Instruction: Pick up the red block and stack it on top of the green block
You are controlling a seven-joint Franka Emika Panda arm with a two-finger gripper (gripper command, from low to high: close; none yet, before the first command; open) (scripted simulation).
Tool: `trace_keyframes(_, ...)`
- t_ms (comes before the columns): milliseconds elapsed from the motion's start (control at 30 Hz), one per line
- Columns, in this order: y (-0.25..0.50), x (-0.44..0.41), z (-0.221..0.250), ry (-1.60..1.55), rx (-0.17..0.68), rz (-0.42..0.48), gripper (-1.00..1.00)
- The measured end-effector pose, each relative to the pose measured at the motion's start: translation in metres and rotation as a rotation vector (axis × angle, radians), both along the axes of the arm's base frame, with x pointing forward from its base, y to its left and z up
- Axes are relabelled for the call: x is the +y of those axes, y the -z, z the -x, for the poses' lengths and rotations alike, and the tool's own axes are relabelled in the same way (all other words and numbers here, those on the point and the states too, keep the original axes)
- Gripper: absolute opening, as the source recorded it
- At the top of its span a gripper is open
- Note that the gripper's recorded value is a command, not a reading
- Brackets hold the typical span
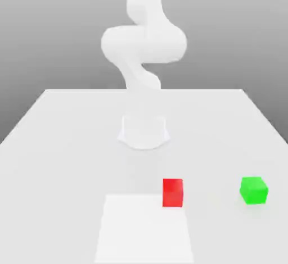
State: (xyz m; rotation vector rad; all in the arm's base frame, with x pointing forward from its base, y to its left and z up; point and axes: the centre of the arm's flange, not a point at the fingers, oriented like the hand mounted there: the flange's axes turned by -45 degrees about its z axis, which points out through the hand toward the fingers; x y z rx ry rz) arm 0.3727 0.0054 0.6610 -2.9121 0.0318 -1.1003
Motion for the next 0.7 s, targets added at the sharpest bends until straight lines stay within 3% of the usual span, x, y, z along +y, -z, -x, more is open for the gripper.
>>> trace_keyframes(133,0.099,0.015,-0.033,-0.002,0.150,-0.033,0.00)
trace_keyframes(300,0.225,0.038,-0.039,0.002,0.339,-0.046,0.00)
trace_keyframes(567,0.428,0.064,0.031,0.030,0.666,-0.003,0.00)
trace_keyframes(700,0.488,0.066,0.046,0.034,0.719,0.007,0.00)
